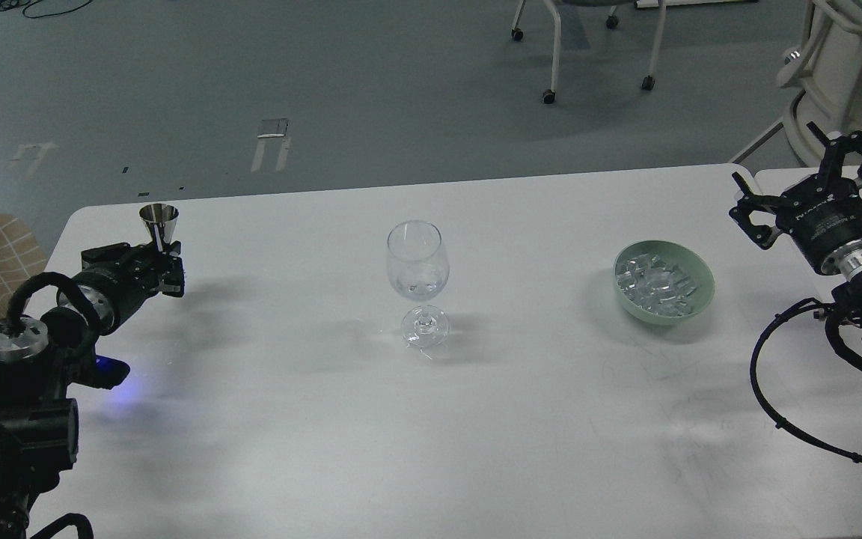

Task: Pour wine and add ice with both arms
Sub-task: 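Lower the jigger onto the table with the left gripper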

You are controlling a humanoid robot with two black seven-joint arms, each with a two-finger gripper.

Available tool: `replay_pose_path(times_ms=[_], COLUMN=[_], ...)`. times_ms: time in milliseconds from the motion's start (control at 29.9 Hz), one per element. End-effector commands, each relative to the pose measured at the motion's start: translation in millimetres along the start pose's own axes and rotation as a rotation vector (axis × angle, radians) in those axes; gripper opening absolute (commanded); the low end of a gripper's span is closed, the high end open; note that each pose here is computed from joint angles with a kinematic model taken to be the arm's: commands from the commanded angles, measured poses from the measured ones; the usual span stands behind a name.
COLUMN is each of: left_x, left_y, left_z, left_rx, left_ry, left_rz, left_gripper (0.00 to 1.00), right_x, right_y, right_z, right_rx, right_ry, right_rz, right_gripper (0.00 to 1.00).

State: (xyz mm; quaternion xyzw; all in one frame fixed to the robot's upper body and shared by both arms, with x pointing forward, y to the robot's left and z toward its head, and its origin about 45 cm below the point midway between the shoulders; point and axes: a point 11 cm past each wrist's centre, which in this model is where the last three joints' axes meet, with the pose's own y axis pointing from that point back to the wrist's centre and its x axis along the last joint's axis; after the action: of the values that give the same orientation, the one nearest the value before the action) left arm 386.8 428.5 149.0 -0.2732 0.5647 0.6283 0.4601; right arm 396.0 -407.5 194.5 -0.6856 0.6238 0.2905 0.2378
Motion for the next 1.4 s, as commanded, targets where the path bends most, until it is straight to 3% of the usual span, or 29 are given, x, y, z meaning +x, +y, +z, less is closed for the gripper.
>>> replay_pose_path(times_ms=[0, 167, 835, 1269, 1370], left_x=[6.1, 8.3, 3.7, 2.9, 1.1], left_y=[-1.0, -1.9, -2.2, -1.7, -1.9], left_z=[-0.6, -4.7, -5.0, -4.5, -4.4], left_rx=[0.002, 0.014, 0.015, 0.015, 0.015], left_ry=[0.009, -0.005, -0.021, -0.019, -0.022], left_rz=[0.015, 0.025, -0.001, -0.009, -0.016], left_gripper=[0.0, 0.02, 0.34, 0.39, 0.47], right_x=[-0.5, -1.2, -0.6, -1.6, -2.1], right_y=[-0.4, -0.7, -0.6, -1.8, -2.2], right_z=[1.1, 1.8, -0.2, -1.2, -1.6], right_rx=[-0.003, -0.006, -0.004, -0.002, -0.001], right_ry=[0.001, 0.002, 0.006, 0.006, 0.006], right_rz=[-0.001, -0.003, -0.002, -0.003, -0.004], right_gripper=[1.0, 1.0, 1.0, 1.0, 1.0])
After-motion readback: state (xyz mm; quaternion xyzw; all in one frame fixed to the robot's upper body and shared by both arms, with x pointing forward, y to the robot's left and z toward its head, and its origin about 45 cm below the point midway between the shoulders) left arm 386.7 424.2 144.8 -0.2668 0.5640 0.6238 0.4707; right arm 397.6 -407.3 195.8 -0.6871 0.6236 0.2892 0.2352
